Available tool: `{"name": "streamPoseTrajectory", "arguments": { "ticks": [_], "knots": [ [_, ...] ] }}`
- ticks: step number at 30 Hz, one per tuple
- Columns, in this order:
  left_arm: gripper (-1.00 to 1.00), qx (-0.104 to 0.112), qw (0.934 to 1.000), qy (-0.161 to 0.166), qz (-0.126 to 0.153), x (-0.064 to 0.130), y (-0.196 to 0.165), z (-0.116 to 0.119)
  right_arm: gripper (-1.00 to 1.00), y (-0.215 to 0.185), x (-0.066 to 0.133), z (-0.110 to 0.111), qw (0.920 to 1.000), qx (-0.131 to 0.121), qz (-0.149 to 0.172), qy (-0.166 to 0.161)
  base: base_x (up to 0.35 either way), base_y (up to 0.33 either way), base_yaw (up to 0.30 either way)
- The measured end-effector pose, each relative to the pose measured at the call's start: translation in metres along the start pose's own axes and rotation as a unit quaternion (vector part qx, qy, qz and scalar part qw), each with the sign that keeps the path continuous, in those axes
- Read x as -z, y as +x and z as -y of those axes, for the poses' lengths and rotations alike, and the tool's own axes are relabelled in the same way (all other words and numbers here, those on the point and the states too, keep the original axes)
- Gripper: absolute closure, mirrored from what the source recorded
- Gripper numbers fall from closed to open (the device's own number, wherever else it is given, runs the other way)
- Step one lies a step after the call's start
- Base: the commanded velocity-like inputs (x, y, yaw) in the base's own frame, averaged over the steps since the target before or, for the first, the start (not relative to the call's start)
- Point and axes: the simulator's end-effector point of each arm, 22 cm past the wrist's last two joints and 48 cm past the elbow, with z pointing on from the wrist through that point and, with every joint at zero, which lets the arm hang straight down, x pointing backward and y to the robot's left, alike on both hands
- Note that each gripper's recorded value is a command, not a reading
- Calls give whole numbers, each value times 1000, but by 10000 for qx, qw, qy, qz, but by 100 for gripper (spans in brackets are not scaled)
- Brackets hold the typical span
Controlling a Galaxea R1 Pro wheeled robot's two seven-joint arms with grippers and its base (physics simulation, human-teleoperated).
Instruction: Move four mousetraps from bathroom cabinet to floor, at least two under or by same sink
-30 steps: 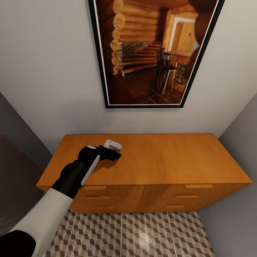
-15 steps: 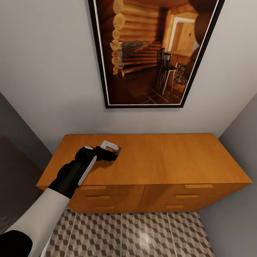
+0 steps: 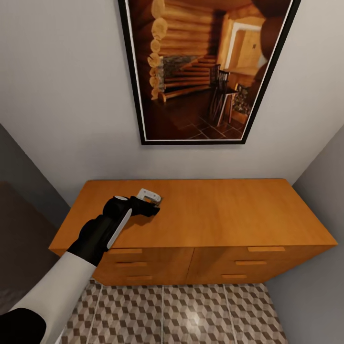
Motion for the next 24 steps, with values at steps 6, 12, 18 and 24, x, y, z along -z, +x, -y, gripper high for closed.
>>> {"name": "streamPoseTrajectory", "arguments": {
  "ticks": [6, 12, 18, 24],
  "knots": [
    [-100, 8, 10000, 25, 12, 0, -1, 3, 100, 0, 0, 0, 10000, 0, 0, 0, 0, 0, 0],
    [-100, 11, 10000, 27, 4, 0, -1, 4, 100, 0, 0, 0, 10000, 1, 2, 0, 95, 0, 0],
    [-100, 12, 10000, 28, -7, -1, 0, 4, 100, 0, 0, 0, 10000, 0, 0, 0, 34, 0, 0],
    [-100, 23, 10000, 25, -63, -3, 4, 3, 100, 0, 0, 0, 10000, 0, 0, 0, 3, 0, 0]
  ]
}}
